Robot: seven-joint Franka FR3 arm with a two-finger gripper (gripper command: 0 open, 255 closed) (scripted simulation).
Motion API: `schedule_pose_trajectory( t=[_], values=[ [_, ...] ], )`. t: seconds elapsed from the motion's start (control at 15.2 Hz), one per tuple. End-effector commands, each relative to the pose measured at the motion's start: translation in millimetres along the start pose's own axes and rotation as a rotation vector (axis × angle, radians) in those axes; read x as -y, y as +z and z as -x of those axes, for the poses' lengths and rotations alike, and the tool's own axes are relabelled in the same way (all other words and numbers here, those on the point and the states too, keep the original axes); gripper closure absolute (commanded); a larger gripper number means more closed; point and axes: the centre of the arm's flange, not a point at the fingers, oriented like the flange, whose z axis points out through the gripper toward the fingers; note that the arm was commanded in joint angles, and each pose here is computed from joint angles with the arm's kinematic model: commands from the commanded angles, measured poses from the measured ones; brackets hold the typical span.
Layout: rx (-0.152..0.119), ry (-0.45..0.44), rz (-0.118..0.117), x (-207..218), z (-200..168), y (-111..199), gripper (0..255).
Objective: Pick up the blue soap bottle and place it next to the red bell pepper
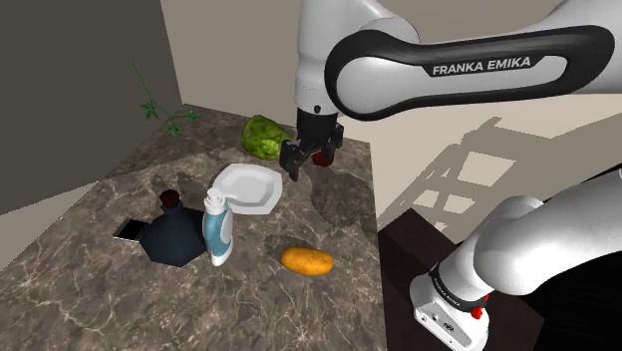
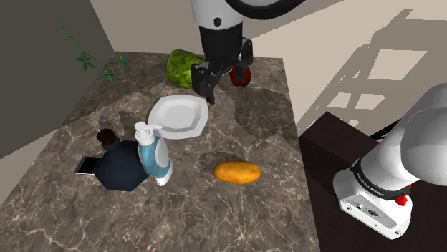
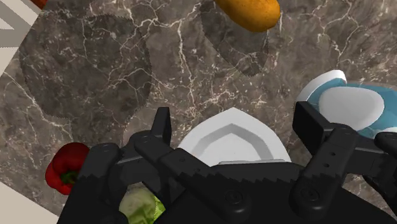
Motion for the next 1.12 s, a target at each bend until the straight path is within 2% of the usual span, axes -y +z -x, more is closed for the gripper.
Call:
schedule_pose_trajectory(
  t=[0.0, 0.92, 1.06],
  values=[
    [-0.006, 0.003, -0.011, 20, -10, 4, 0],
    [-0.051, 0.019, -0.078, 176, -81, 17, 0],
    [-0.052, 0.019, -0.080, 180, -83, 23, 0]
  ],
)
